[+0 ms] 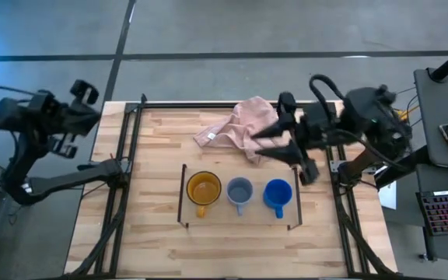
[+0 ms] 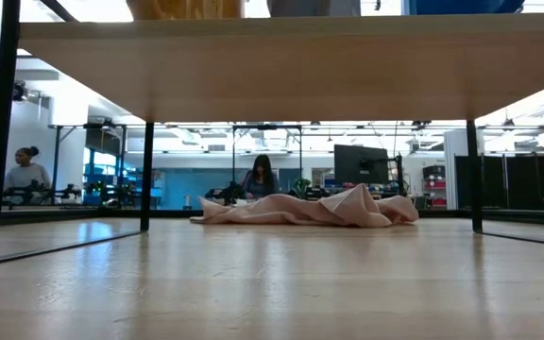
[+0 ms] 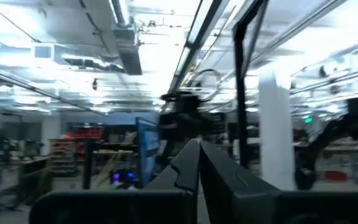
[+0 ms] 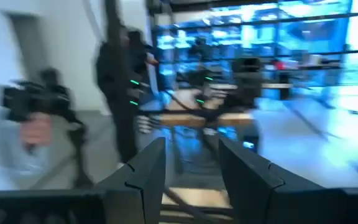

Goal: Stack small to large cups/mugs on shelf
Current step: Return to Home Position

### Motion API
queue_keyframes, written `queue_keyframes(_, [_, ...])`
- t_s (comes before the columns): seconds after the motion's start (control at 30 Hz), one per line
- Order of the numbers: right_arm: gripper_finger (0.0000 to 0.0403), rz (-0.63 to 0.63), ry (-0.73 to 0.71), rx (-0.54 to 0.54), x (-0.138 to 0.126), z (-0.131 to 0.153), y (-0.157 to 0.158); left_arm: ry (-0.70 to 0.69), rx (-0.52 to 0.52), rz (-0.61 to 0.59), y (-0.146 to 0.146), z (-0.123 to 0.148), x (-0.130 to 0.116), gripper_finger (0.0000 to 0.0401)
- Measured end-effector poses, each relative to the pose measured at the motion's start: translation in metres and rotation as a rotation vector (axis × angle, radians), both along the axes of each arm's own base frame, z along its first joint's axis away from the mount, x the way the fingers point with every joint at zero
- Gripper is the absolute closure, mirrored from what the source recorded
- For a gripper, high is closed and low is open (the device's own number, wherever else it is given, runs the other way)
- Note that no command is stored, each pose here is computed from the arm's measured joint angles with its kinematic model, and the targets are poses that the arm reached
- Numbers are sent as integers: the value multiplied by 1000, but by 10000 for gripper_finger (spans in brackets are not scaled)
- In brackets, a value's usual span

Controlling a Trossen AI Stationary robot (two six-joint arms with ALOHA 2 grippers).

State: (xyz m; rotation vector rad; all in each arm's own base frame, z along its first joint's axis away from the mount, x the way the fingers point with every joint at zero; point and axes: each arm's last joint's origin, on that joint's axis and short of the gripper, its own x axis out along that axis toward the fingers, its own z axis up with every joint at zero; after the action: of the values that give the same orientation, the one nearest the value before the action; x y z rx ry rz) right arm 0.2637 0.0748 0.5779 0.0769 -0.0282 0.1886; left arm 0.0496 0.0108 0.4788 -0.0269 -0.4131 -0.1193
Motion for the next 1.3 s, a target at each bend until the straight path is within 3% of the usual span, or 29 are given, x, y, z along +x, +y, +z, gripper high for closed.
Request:
queue_keyframes(0.1, [263, -5, 50, -29, 10, -10, -4, -10, 3, -75, -11, -8, -15, 401])
queue_keyframes(0.27, [266, 178, 74, -44, 47, -42, -2, -88, -15, -183, -18, -27, -24, 401])
queue_keyframes(0.4, [266, 218, 95, 15, 61, -68, -25, -223, -10, -230, -19, -49, -27, 401])
queue_keyframes(0.47, [268, 247, 78, 41, 60, -79, -35, -233, -60, -245, -15, -70, -22, 401])
queue_keyframes(0.67, [270, 164, 64, 67, 18, -94, -56, -359, -132, -183, -6, -108, -13, 401])
queue_keyframes(0.83, [266, 94, -39, 80, -25, -114, -72, -315, -190, -168, 1, -122, -3, 401])
queue_keyframes(1.07, [271, 7, -128, 120, -64, -161, -86, -266, -154, -136, 4, -133, 4, 401])
queue_keyframes(1.3, [266, -111, -188, 162, -104, -202, -97, -161, -265, -125, 13, -154, 17, 401])
